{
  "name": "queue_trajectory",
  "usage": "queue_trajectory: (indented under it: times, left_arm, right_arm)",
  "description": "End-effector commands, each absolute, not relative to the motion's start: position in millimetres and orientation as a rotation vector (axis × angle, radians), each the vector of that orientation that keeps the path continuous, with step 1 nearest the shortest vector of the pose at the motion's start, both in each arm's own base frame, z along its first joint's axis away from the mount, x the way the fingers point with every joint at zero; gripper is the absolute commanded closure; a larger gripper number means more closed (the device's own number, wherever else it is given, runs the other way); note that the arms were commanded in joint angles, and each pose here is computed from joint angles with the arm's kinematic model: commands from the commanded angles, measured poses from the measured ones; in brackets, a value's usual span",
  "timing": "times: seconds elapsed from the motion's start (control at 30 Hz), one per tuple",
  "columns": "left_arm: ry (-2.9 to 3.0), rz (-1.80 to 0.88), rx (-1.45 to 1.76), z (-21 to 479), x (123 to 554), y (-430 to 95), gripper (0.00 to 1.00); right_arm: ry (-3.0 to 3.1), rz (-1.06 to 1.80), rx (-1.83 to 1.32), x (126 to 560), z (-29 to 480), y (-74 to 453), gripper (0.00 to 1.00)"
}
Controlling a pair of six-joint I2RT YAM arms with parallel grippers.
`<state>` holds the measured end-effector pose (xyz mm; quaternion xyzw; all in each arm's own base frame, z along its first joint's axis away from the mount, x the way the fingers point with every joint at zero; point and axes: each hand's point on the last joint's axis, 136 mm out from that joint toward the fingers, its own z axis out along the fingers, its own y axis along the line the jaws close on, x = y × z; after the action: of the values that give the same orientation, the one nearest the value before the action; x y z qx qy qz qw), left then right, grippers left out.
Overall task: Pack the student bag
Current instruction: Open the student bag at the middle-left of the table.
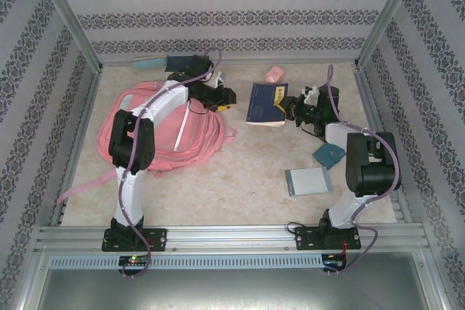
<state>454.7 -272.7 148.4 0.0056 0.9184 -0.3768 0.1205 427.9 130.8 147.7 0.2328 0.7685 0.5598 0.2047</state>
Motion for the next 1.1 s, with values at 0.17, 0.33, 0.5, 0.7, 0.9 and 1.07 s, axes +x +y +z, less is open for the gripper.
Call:
queue_trajectory:
  times: [0.17, 0.33, 0.5, 0.7, 0.9, 1.07]
  left_arm:
    - [2.830, -0.312, 0.110, 127, 415, -175, 0.57]
    - [2.890, -0.130, 0.203, 106, 392, -154, 0.56]
    - [2.916, -0.050, 0.310, 90, 382, -158, 0.54]
    - [2.910, 0.138, 0.407, 81, 382, -153, 0.61]
    - [2.847, 0.198, 0.382, 97, 390, -147, 1.00]
    - [2.742, 0.214, 0.303, 142, 402, -142, 1.00]
  right_arm:
    - [2.131, 1.510, 0.540, 422, 159, 139, 1.00]
    - [2.152, 1.512, 0.525, 419, 155, 149, 1.00]
    - [2.166, 1.515, 0.518, 419, 152, 155, 1.00]
    - [2.174, 1.523, 0.507, 418, 152, 163, 1.00]
    - [2.185, 1.524, 0.498, 415, 150, 169, 1.00]
    - [2.194, 1.532, 0.481, 414, 150, 180, 1.00]
